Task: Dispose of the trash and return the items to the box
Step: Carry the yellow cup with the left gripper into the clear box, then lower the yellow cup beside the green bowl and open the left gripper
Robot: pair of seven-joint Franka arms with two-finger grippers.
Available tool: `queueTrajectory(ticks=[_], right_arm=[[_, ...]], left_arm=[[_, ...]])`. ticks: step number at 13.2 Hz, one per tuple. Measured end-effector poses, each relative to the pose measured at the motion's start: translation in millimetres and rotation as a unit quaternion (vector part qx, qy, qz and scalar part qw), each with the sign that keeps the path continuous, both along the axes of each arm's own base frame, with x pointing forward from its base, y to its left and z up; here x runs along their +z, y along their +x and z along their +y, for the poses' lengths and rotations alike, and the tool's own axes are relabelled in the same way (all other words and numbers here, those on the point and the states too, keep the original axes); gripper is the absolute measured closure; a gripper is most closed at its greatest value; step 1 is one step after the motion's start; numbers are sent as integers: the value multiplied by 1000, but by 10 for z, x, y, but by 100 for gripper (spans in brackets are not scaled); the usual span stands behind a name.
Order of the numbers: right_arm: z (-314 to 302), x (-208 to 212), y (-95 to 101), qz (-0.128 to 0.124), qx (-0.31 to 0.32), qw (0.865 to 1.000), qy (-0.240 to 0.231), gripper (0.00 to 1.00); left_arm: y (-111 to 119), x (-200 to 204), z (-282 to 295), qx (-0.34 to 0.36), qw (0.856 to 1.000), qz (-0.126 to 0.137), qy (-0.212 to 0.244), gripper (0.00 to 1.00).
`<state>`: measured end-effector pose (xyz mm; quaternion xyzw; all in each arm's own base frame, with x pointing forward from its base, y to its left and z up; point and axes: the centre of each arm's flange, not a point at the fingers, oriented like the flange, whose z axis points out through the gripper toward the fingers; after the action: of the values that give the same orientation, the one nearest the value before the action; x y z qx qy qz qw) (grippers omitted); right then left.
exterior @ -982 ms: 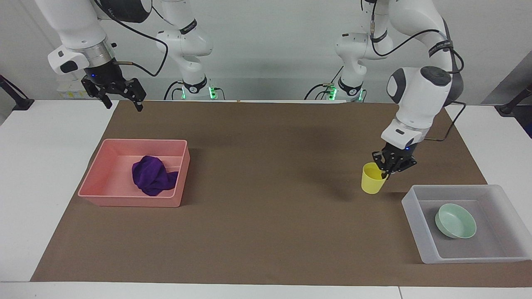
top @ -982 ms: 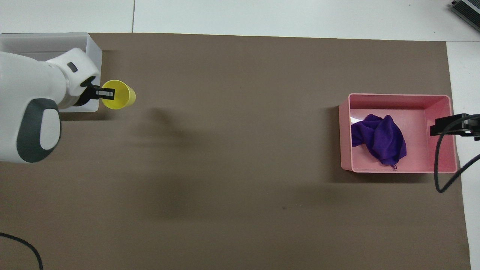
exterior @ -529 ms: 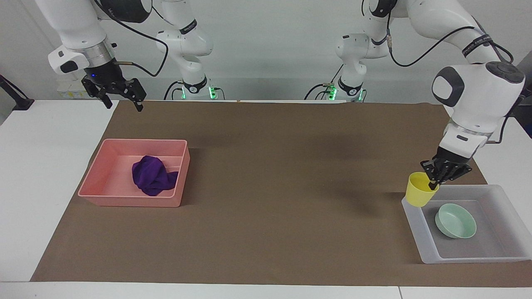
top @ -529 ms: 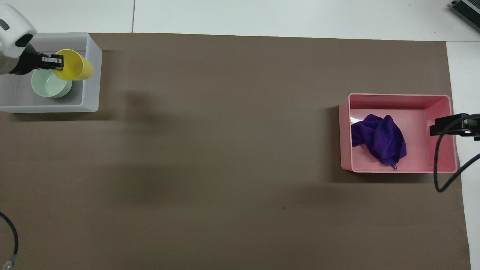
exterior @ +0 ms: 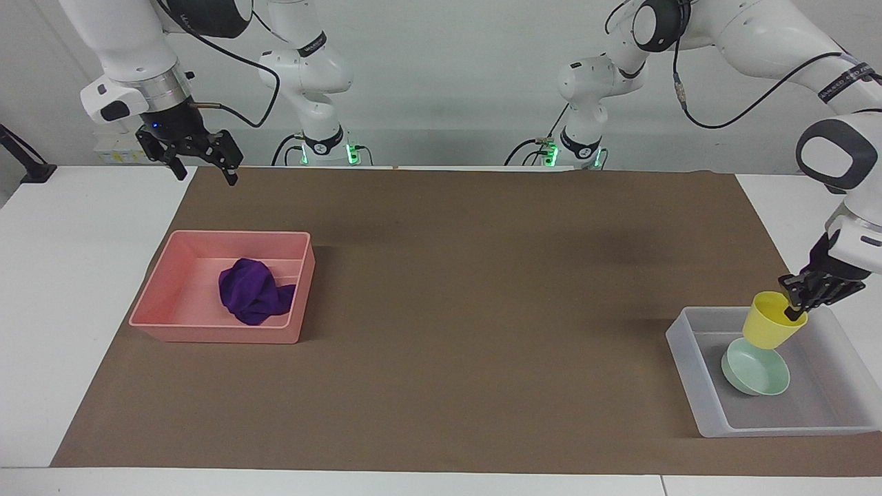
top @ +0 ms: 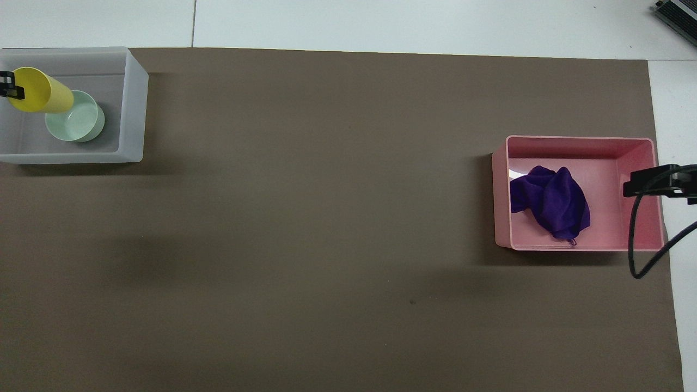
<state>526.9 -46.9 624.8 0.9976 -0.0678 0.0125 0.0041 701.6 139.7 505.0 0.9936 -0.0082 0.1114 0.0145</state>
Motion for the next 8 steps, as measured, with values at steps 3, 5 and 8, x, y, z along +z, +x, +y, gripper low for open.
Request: queueTrajectory(ticks=[3, 5, 8], right_arm=[[16, -9, 5, -1, -15, 1000, 0, 0], [45, -22, 3, 2, -15, 1000, 1, 0], [66, -49, -17, 12, -14, 1000, 2, 0]], left_arm=[[126, -438, 429, -1, 999, 23, -29, 96], [190, -656, 545, -3, 999, 32, -39, 96], [204, -702, 515, -8, 998, 41, -44, 96]])
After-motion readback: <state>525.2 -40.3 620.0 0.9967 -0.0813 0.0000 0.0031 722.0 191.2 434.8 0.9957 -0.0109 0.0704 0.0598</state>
